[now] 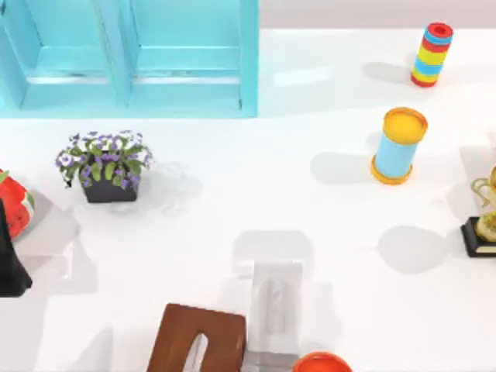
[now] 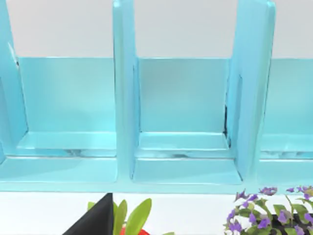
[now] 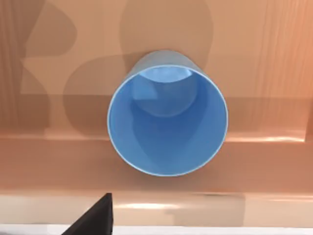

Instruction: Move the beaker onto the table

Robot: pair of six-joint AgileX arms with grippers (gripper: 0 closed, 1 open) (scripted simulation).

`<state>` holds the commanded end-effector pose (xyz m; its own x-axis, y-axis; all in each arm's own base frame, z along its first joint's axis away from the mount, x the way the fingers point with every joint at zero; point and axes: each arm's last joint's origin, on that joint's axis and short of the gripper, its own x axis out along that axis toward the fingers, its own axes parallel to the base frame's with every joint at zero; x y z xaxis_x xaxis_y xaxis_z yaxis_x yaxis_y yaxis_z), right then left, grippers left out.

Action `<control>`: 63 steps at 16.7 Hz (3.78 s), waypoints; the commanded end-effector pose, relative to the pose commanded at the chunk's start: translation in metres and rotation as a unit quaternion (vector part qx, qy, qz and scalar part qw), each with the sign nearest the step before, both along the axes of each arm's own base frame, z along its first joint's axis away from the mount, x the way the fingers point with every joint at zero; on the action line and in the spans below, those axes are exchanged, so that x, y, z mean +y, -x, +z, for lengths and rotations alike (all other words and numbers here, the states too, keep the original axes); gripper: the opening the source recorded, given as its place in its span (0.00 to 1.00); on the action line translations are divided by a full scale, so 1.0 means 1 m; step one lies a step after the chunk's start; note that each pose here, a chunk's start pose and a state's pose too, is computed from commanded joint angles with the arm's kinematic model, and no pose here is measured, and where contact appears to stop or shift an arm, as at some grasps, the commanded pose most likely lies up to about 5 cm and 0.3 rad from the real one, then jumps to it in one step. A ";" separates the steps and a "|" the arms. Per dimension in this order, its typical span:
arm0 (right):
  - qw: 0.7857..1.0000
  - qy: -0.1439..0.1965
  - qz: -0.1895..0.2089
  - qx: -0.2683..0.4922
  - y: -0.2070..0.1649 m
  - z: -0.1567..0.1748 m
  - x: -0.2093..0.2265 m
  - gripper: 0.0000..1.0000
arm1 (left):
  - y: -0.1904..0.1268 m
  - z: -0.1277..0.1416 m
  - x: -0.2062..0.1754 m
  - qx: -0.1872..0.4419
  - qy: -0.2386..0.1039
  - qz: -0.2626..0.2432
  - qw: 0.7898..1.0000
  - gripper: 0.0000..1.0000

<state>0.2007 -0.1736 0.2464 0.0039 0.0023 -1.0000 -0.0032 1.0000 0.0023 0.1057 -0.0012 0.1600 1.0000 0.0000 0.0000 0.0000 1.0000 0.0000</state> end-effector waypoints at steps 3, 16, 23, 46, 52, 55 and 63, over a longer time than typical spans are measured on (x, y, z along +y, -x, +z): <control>1.000 0.001 0.001 -0.001 0.000 -0.001 0.001 1.00 | 0.000 0.000 0.000 0.000 0.000 0.000 1.000 1.00; 1.000 0.000 0.000 0.000 0.000 -0.100 0.000 1.00 | 0.000 0.000 0.000 0.000 0.000 0.000 1.000 1.00; 1.000 0.000 0.000 0.000 0.000 -0.100 0.000 0.70 | 0.000 0.000 0.000 0.000 0.000 0.000 1.000 1.00; 1.000 -0.002 -0.002 0.001 -0.009 -0.074 0.023 0.00 | 0.000 0.000 0.000 0.000 0.000 0.000 1.000 1.00; 1.000 -0.003 0.000 0.006 -0.006 -0.015 0.086 0.00 | 0.000 0.000 0.000 0.000 0.000 0.000 1.000 1.00; 1.000 0.001 0.000 -0.001 -0.001 0.000 0.100 0.00 | 0.000 0.000 0.000 0.000 0.000 0.000 1.000 1.00; 1.000 0.003 -0.003 -0.018 -0.023 0.015 0.109 0.00 | 0.000 0.000 0.000 0.000 0.000 0.000 1.000 1.00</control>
